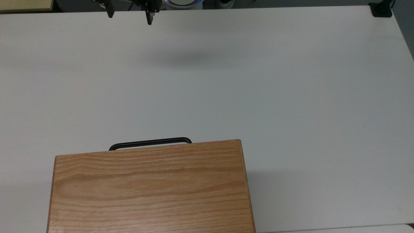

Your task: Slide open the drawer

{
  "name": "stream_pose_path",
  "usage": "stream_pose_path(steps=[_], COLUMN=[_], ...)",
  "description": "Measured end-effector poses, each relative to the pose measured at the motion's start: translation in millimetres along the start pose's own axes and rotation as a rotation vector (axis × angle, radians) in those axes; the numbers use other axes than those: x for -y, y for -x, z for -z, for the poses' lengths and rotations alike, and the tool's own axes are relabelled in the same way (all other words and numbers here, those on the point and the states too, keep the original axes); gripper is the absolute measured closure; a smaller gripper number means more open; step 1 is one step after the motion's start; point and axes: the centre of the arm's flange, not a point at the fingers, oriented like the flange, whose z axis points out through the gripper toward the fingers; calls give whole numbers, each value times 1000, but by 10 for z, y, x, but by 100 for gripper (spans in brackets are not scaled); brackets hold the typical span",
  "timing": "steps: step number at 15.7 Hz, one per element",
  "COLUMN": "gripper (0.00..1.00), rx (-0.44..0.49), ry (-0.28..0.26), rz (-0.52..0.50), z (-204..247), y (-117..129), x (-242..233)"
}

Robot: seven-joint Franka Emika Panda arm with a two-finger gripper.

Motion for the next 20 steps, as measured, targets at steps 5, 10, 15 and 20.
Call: stream_pose_path(steps=[5, 10, 15, 20], gripper=[0, 0, 0, 0], rx=[6, 36, 34, 36], ry=[-1, 1, 1, 2], rz=[16, 34, 35, -9], z=[3, -2, 10, -14], y=[13, 51, 50, 38], x=[78, 74, 73, 96])
